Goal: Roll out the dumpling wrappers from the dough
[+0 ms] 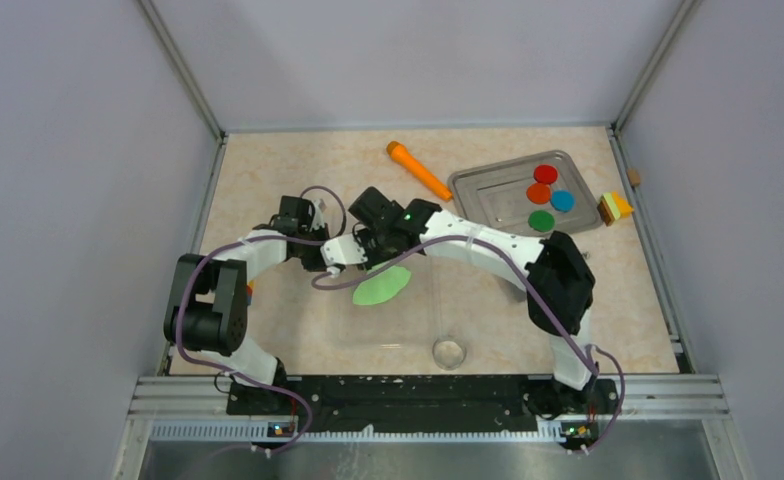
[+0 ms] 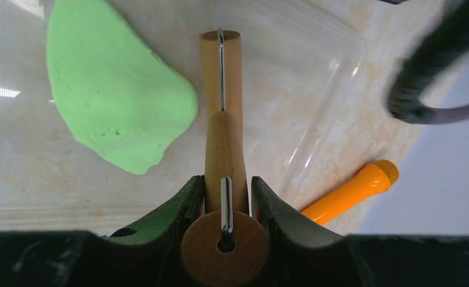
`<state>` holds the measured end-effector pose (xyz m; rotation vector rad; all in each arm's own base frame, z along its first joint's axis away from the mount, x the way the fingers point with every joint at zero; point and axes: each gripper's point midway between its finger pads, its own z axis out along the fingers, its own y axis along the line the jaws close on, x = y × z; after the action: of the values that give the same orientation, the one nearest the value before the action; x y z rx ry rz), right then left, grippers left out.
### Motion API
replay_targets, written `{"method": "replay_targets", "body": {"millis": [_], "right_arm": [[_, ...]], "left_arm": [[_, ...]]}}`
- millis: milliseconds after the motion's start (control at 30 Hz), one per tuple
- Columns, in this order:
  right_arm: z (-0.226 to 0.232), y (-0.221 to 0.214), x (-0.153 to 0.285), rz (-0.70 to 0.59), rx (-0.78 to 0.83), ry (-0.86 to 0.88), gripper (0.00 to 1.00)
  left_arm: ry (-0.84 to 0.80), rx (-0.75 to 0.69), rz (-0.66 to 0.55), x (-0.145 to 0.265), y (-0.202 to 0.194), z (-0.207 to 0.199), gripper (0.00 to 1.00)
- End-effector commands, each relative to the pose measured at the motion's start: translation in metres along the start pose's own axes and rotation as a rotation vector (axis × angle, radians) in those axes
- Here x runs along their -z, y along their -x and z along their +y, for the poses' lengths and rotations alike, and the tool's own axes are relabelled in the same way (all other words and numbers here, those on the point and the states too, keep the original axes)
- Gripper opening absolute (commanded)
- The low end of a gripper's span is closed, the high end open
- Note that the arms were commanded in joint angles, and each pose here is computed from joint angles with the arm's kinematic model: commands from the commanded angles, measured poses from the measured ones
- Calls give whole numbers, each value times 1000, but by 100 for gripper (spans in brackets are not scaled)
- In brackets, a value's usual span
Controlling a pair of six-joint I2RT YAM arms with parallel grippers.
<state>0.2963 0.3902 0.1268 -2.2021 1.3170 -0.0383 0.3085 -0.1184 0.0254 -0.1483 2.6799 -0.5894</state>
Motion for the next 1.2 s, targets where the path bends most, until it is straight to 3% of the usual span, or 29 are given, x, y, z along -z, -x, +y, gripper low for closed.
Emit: {"method": "replay_targets", "body": {"millis": [0, 200, 700, 1167], "right_arm": [[-51, 31, 61, -93, -29, -121, 0], [-32, 37, 104, -142, 15, -62, 0], [67, -5, 43, -60, 47, 173, 0], [145, -10, 56, -22, -13, 582, 0]], "left_arm": [[-6, -8, 5, -4, 1, -1, 0], [-3, -2, -3, -4, 4, -1, 0], [9, 12, -2, -6, 12, 1, 0], [16, 39, -5, -10, 23, 4, 0]]}}
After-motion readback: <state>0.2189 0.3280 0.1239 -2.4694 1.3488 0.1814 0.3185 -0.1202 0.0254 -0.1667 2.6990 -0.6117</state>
